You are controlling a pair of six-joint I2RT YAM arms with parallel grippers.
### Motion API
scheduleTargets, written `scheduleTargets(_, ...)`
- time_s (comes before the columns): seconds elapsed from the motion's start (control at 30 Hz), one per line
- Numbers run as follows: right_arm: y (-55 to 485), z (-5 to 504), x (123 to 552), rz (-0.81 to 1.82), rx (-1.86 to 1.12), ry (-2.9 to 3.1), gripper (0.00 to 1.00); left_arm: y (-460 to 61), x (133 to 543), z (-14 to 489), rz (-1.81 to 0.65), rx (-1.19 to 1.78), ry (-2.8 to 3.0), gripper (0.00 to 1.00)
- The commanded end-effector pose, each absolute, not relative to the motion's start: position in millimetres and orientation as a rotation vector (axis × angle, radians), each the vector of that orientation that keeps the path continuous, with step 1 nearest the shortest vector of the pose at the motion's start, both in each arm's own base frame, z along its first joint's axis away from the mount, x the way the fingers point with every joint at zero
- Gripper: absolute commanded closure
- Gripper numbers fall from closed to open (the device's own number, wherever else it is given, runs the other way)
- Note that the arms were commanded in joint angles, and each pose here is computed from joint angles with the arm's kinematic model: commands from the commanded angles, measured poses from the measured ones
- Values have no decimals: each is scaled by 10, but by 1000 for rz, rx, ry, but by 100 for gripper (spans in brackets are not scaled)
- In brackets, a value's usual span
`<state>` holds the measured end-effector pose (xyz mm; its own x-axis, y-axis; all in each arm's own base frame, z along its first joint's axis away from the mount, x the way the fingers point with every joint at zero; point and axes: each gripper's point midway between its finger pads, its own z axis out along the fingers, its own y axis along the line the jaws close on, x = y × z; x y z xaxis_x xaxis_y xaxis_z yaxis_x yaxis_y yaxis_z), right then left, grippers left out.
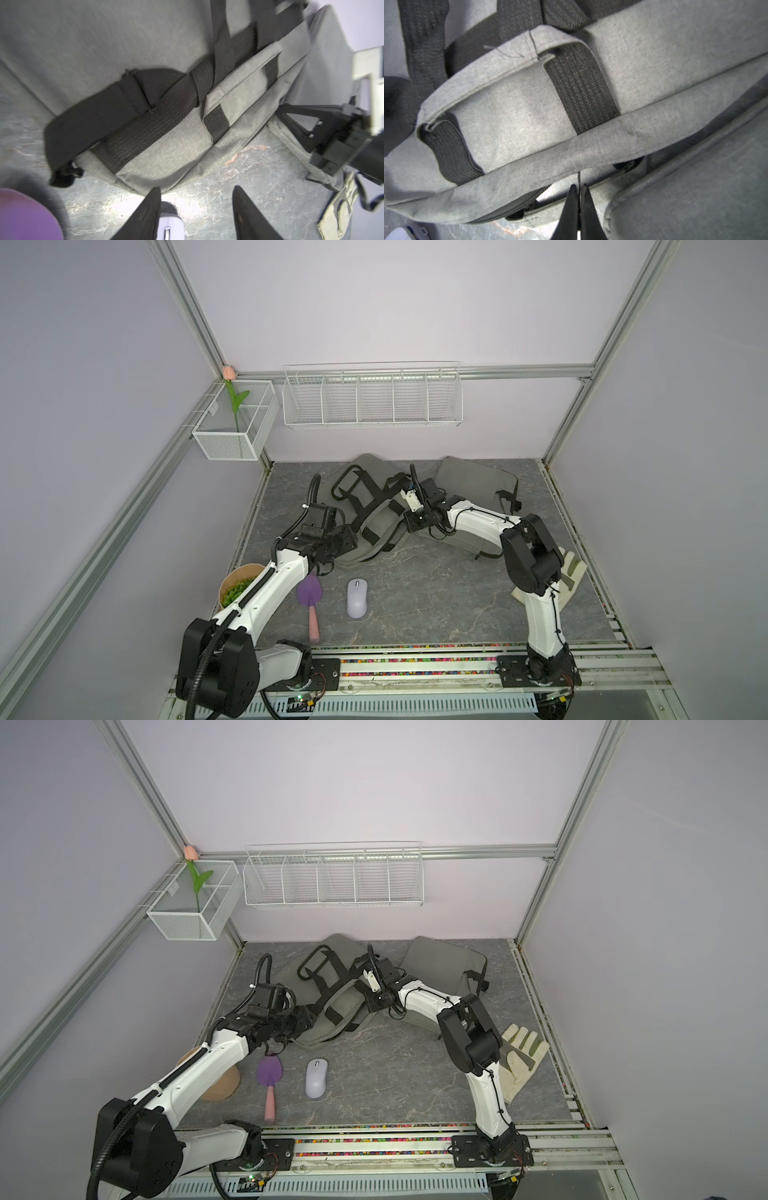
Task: Put the mouse into the laptop bag
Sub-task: Unzip the zipper on the zippered laptop bag.
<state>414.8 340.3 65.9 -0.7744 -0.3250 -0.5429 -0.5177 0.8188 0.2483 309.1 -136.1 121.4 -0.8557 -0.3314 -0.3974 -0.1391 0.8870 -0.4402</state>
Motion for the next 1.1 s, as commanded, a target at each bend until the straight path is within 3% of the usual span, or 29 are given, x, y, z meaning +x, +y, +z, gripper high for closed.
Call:
scheduleTargets(0.0, 3622, 683, 3959, 548, -725, 2485, 93, -1484, 3171, 1163, -585, -339, 2591, 47)
scheduleTargets(0.17, 3832, 620, 3729, 545, -809, 2481, 93, -1607, 3316, 1064, -592, -322, 2592, 54)
scheduleTargets(0.53, 3106, 474, 4458, 457, -568, 2582, 93, -1455, 3208, 168, -492, -433, 2762, 85)
scheduleTargets(1.07, 2536, 436, 5312, 302, -396, 2596, 93, -1445, 3235, 356, -500, -406, 2749, 87)
